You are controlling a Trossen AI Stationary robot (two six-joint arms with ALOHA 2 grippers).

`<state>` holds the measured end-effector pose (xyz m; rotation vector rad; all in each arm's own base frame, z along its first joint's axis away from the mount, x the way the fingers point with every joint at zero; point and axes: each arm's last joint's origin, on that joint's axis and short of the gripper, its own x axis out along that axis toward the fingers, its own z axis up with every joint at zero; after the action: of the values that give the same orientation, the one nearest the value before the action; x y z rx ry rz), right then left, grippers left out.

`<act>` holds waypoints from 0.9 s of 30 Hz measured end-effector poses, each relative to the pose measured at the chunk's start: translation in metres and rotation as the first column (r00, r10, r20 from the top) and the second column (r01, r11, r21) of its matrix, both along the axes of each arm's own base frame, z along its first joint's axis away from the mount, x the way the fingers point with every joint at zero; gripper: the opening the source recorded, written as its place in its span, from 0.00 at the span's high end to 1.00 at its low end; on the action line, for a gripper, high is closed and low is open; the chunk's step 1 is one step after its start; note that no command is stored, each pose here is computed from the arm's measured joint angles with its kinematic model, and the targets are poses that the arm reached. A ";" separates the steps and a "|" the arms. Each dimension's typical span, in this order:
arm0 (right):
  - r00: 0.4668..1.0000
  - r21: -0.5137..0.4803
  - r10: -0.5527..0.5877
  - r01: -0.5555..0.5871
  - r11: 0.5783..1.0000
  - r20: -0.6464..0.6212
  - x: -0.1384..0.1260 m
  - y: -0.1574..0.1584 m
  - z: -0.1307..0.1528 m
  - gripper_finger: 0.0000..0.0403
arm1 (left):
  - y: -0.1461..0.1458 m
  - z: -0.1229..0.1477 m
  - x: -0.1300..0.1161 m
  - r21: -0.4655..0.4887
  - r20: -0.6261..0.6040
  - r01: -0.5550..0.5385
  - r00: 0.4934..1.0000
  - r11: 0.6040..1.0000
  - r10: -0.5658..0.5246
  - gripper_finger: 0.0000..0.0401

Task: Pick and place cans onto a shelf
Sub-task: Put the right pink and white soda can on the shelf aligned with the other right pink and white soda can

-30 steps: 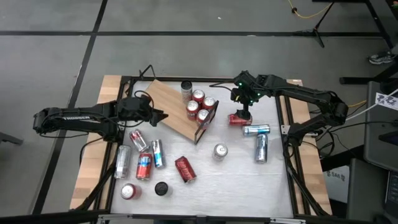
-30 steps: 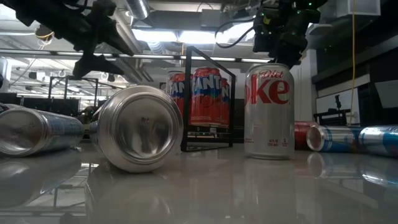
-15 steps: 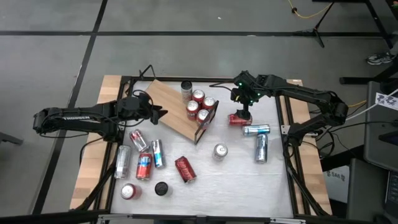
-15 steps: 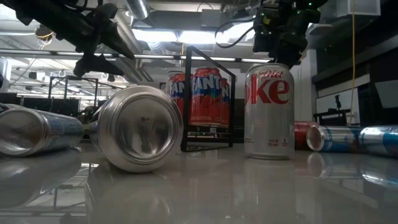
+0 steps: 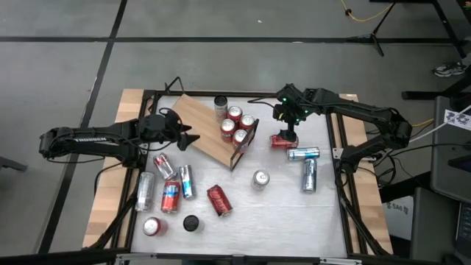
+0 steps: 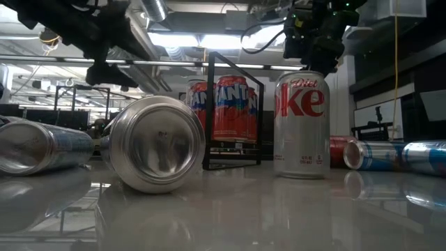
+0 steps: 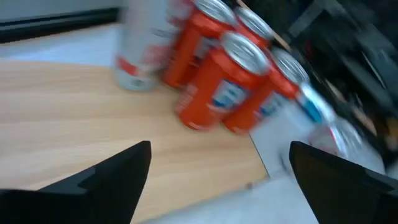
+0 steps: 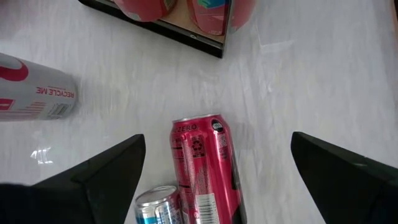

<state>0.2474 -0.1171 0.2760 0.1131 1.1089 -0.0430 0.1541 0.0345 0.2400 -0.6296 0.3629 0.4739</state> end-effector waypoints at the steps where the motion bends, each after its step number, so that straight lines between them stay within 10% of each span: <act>1: 1.000 0.000 0.000 0.000 1.000 0.000 0.000 0.000 0.000 0.03 | -0.001 0.000 0.000 0.006 -0.004 0.045 0.999 0.999 -0.045 0.06; 11: 1.000 0.000 0.000 0.000 1.000 0.000 0.000 0.000 0.000 0.03 | -0.014 0.031 0.011 0.073 0.038 0.182 0.982 0.980 -0.186 0.06; 27: 1.000 0.000 0.000 0.000 1.000 0.000 0.000 0.000 0.000 0.03 | -0.082 0.097 0.072 0.072 -0.304 0.446 0.862 0.892 -0.406 0.06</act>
<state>0.2475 -0.1170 0.2760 0.1128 1.1086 -0.0427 0.2263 -0.0477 0.3365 -0.3260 0.7183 0.1557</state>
